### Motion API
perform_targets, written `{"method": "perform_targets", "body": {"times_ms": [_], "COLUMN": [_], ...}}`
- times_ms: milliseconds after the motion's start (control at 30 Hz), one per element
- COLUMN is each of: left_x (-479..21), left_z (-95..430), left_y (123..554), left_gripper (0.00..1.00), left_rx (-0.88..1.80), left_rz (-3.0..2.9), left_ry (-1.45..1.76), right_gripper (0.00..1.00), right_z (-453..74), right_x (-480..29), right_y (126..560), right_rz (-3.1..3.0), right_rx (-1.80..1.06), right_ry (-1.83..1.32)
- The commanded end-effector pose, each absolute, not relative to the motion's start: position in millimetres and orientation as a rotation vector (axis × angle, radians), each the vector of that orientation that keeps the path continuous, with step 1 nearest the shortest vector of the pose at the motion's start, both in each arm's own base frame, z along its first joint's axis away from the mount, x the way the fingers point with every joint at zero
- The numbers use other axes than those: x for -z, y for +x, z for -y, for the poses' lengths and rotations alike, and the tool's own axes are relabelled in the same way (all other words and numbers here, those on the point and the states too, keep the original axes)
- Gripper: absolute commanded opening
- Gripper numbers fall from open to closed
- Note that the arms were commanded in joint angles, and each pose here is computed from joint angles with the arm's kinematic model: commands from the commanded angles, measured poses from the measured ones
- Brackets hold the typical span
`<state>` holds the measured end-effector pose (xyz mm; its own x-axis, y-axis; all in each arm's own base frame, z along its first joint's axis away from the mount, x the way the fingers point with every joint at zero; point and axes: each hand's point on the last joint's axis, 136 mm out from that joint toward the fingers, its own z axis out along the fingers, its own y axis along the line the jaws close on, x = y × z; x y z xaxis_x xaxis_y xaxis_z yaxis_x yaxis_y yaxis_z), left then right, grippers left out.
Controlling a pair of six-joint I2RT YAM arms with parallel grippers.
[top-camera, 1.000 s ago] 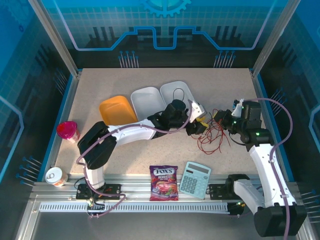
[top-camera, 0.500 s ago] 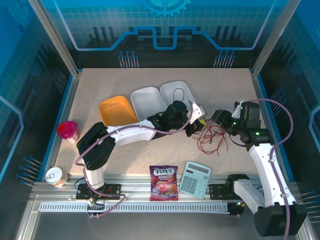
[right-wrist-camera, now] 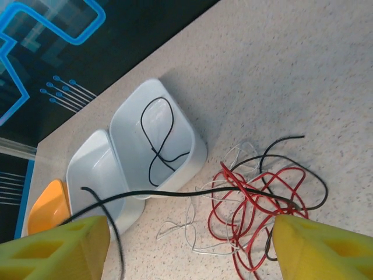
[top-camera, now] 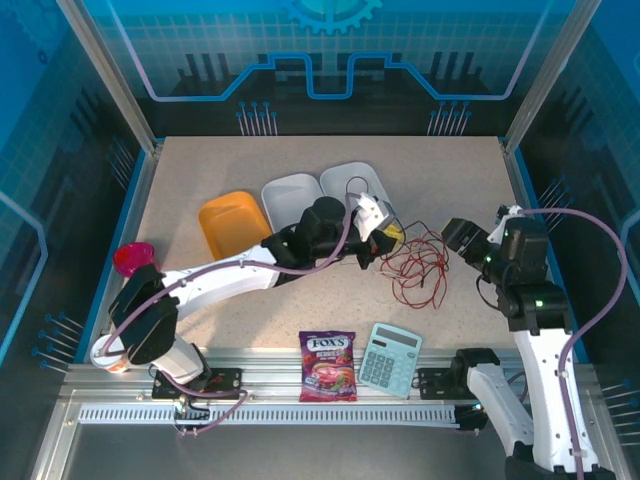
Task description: Untangle the cables
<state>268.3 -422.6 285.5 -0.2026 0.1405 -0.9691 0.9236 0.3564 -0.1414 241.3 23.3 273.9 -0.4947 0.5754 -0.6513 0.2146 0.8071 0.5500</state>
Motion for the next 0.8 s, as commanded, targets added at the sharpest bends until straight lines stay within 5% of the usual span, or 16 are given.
{"method": "perform_targets", "body": {"times_ms": [0,333,767], "left_x": [-328,-387,-392], "left_z": [410,387,354], "left_y": [257,245,321], "left_gripper": [0.00,0.00,0.00], "left_rx": [1.024,1.017,0.856], "left_rz": [-1.495,-1.366,-1.551], "left_ry": [0.911,0.841,0.549], "right_gripper": [0.75,0.74,0.78], "right_z": [-7,-2,-8], "right_x": [-276,-261,-253], "right_y": [233,238,251], "right_rz": [-2.063,-2.058,-2.080], "right_rx": [-0.393,-0.388,-0.427], "right_ry": [0.611,0.675,0.664]}}
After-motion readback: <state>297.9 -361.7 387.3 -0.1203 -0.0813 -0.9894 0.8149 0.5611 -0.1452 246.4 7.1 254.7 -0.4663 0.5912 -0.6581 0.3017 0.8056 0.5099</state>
